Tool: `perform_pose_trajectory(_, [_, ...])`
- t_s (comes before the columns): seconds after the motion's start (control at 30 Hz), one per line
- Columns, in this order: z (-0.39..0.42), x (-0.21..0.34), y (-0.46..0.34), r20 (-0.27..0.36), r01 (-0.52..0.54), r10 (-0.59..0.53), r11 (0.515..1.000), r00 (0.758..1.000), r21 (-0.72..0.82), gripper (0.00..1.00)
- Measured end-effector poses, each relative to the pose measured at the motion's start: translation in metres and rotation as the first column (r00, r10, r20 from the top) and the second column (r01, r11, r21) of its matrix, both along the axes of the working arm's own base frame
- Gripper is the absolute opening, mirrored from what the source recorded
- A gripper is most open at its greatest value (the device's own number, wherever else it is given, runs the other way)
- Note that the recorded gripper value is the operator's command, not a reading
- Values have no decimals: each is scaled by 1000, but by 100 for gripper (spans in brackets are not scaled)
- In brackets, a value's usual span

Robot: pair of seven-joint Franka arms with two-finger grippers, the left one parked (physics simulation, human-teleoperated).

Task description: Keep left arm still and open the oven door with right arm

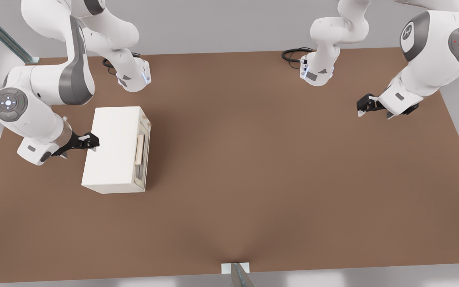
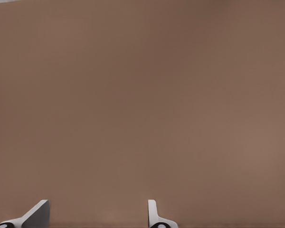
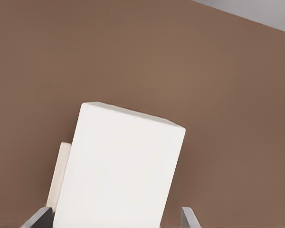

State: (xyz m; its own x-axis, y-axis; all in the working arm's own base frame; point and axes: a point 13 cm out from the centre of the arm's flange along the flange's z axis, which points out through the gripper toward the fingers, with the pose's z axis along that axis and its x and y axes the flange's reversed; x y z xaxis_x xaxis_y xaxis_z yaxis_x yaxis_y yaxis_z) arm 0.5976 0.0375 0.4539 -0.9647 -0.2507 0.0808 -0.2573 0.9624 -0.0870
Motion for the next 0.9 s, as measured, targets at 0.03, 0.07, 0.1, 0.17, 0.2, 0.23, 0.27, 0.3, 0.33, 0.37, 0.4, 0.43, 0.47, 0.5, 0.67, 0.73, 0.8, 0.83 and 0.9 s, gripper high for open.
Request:
perform_pose_trajectory(0.03, [-1, -1, 0, -4, -5, 5, 1000, 1000, -1, 100])
perform_pose_trajectory(0.07, [-7, -1, 0, -17, -11, 11, 1000, 1000, -3, 100])
perform_pose_trajectory(0.1, [-33, 1, 5, -66, -24, 24, 1000, 998, -6, 70])
perform_pose_trajectory(0.17, [-92, -7, 64, -181, -101, 94, 994, 979, -30, 21])
perform_pose_trajectory(0.2, [-112, -19, 111, -221, -170, 150, 983, 964, -73, 21])
perform_pose_trajectory(0.23, [-129, -26, 149, -247, -218, 183, 969, 952, -120, 21])
perform_pose_trajectory(0.27, [-146, -26, 170, -265, -231, 180, 957, 947, -177, 21])
perform_pose_trajectory(0.3, [-159, -27, 178, -279, -228, 157, 943, 947, -242, 21])
perform_pose_trajectory(0.33, [-168, -33, 184, -287, -224, 136, 927, 948, -300, 21])
perform_pose_trajectory(0.37, [-172, -40, 183, -291, -213, 109, 910, 951, -356, 21])
perform_pose_trajectory(0.4, [-173, -49, 178, -290, -200, 82, 893, 953, -404, 21])
perform_pose_trajectory(0.43, [-168, -57, 179, -279, -185, 62, 880, 958, -438, 21])
perform_pose_trajectory(0.47, [-161, -65, 183, -265, -170, 46, 867, 963, -468, 21])
perform_pose_trajectory(0.5, [-156, -70, 184, -249, -150, 25, 854, 968, -498, 21])
perform_pose_trajectory(0.67, [-177, -96, 159, -213, -56, -113, 751, 971, -658, 21])
perform_pose_trajectory(0.73, [-183, -98, 152, -179, -14, -154, 718, 972, -695, 21])
perform_pose_trajectory(0.8, [-198, -99, 146, -150, 18, -184, 688, 971, -726, 21])
perform_pose_trajectory(0.83, [-204, -98, 145, -133, 35, -196, 677, 972, -735, 21])
perform_pose_trajectory(0.9, [-213, -97, 143, -100, 69, -215, 661, 971, -747, 21])
